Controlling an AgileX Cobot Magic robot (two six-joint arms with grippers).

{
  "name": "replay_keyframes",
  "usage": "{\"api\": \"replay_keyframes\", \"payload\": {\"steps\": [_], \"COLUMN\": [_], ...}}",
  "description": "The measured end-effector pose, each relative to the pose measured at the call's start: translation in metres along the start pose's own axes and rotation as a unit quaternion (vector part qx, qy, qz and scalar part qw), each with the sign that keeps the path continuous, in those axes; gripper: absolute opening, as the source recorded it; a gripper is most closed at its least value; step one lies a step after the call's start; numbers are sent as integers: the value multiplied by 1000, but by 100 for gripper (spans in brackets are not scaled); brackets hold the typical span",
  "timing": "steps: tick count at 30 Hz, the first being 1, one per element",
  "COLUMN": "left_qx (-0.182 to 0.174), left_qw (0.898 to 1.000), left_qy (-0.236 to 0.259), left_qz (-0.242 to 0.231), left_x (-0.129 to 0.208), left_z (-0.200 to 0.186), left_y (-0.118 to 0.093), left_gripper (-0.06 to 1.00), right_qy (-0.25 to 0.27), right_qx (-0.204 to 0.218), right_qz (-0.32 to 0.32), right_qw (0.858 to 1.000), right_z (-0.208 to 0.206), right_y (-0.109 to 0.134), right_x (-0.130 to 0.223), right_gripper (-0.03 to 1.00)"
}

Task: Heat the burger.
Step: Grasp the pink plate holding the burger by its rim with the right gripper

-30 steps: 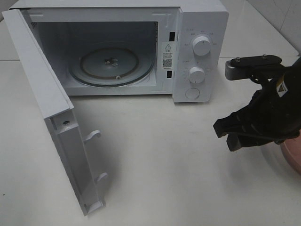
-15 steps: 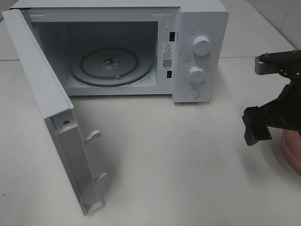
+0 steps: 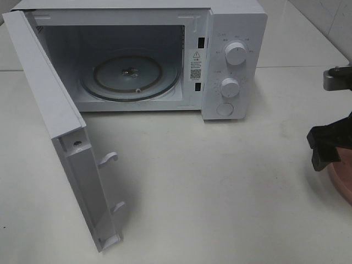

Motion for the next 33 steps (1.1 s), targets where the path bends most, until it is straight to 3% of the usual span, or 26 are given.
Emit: {"api": "replay_keyframes", "payload": {"steps": [19,33], "left_qx": [0,0], "left_qw": [1000,1000], "left_qy": [0,0], "left_qz": [0,0], "left_x": [0,0], "left_z": [0,0], "left_y": [0,0], "left_gripper": [98,98], "right_qy": [40,75], "right_qx": [13,21], "right_qz": [-30,-62], "right_qw": [999,995], "right_z": [52,73], "right_y": [7,-3], "right_x": [-14,-11], "right_gripper": [89,85]}}
Point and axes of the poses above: a point on each arm's last joint axis where the gripper is mounted, z pointing out along that axis toward the gripper, y along the wrist's bending axis when the last joint is at zero, x = y × z, the point moved 10 cm from there along z, pointing out along that axis toward the gripper, and after that the axes turned 6 degrees about z, right-handed, at the moved point
